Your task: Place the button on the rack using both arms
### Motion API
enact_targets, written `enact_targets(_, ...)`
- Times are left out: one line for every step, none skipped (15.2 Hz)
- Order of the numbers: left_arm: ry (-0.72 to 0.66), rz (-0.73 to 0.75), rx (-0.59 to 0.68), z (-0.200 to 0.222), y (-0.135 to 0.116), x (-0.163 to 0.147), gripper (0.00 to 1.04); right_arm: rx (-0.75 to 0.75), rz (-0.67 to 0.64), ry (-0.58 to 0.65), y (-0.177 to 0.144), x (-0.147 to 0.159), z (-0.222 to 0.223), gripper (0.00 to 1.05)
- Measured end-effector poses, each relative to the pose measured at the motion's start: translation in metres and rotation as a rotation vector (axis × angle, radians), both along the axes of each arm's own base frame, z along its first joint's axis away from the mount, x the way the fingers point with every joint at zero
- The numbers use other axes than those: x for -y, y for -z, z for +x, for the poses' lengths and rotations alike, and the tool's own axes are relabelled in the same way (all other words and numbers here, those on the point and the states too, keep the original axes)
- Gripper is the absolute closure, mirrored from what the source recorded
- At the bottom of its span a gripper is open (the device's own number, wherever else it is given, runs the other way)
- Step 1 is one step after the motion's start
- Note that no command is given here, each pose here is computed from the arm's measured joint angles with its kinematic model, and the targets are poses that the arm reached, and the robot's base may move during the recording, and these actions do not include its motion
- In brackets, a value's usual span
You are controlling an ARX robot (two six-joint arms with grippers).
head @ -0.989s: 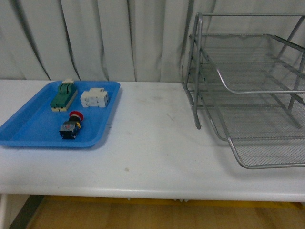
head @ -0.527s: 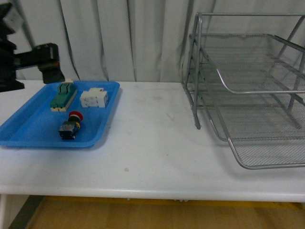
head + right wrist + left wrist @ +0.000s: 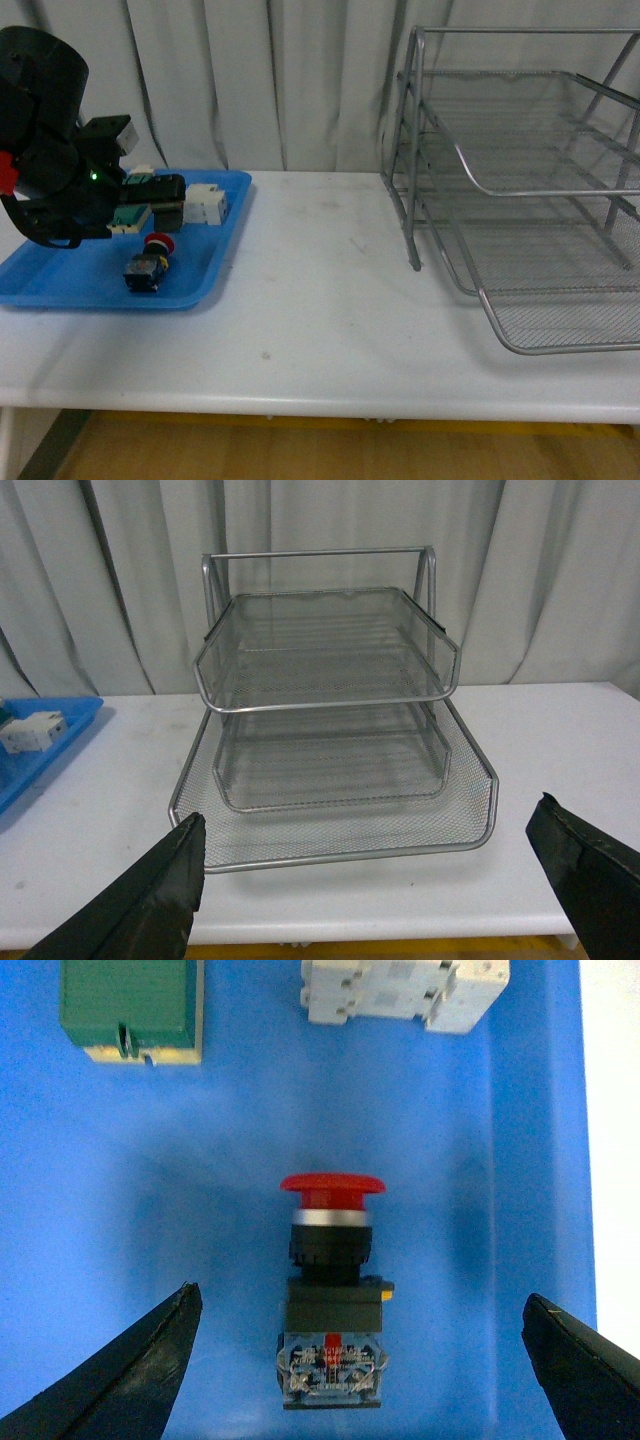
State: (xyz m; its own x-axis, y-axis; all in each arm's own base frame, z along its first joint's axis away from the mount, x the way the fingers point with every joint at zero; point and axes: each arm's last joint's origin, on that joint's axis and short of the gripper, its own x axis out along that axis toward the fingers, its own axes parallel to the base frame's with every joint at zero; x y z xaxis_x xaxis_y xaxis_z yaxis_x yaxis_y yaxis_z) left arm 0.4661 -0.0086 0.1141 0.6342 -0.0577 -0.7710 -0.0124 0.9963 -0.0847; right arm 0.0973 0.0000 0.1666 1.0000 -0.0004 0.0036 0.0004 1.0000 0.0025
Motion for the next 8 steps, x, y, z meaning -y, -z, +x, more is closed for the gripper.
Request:
enact_targets(0.0, -0.004, -0.01, 0.0, 0.002, -0.002, 0.07, 0.0, 0.0, 0.0, 0.0, 0.0, 0.0, 0.06)
enact_targets(0.003, -0.009, -0.012, 0.0, 0.003, -0.002, 0.07, 0.0, 0.0, 0.0, 0.0, 0.0, 0.0, 0.06)
enact_targets(0.005, -0.011, -0.014, 0.0, 0.003, -0.002, 0.07, 0.0, 0.0, 0.0, 0.0, 0.0, 0.0, 0.06)
enact_targets(0.005, -0.012, -0.019, -0.001, 0.004, -0.004, 0.07, 0.0, 0.0, 0.0, 0.0, 0.0, 0.0, 0.06)
enact_targets(0.009, -0.02, -0.024, -0.001, 0.003, -0.005, 0.07, 0.0, 0.0, 0.0, 0.0, 0.0, 0.0, 0.06)
enact_targets(0.024, -0.029, -0.025, 0.002, 0.004, -0.008, 0.07, 0.0, 0.0, 0.0, 0.0, 0.0, 0.0, 0.06)
enact_targets(0.054, 0.018, -0.054, 0.004, 0.021, -0.004, 0.07, 0.0, 0.0, 0.0, 0.0, 0.0, 0.0, 0.06)
enact_targets(0.1, 0.085, -0.049, 0.006, 0.029, 0.002, 0.07, 0.0, 0.0, 0.0, 0.0, 0.0, 0.0, 0.06)
